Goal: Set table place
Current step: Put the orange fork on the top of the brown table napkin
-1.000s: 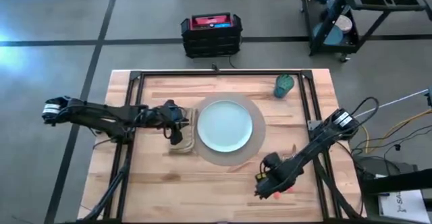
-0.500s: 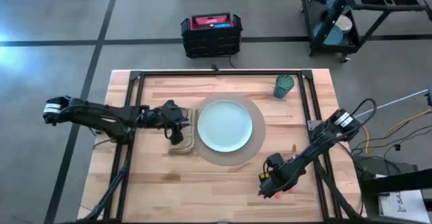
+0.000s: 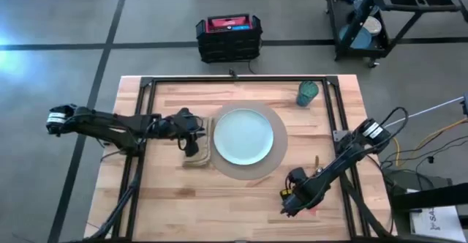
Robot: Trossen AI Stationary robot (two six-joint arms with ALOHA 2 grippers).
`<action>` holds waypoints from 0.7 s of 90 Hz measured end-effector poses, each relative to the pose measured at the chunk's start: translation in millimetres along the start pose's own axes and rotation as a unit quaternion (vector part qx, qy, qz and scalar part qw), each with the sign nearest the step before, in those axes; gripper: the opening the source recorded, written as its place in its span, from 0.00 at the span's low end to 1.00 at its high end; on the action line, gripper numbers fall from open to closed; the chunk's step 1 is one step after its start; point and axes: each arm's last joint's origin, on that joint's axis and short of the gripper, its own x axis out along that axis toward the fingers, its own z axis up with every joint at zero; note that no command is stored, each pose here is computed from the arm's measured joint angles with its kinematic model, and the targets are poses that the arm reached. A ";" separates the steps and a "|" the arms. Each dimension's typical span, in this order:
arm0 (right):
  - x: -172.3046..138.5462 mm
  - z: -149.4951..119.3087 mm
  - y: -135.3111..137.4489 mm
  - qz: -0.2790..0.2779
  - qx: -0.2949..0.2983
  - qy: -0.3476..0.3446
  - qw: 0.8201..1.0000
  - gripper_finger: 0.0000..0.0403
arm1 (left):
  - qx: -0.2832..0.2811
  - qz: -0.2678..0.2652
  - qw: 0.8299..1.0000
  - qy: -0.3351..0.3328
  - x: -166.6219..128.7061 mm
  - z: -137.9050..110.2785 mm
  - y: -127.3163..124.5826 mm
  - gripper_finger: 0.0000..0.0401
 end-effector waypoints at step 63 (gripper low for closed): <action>-129.5 149.9 89.5 0.326 0.027 -0.311 0.892 0.00 | 0.001 -0.112 0.994 0.016 -42.6 26.5 -7.6 0.18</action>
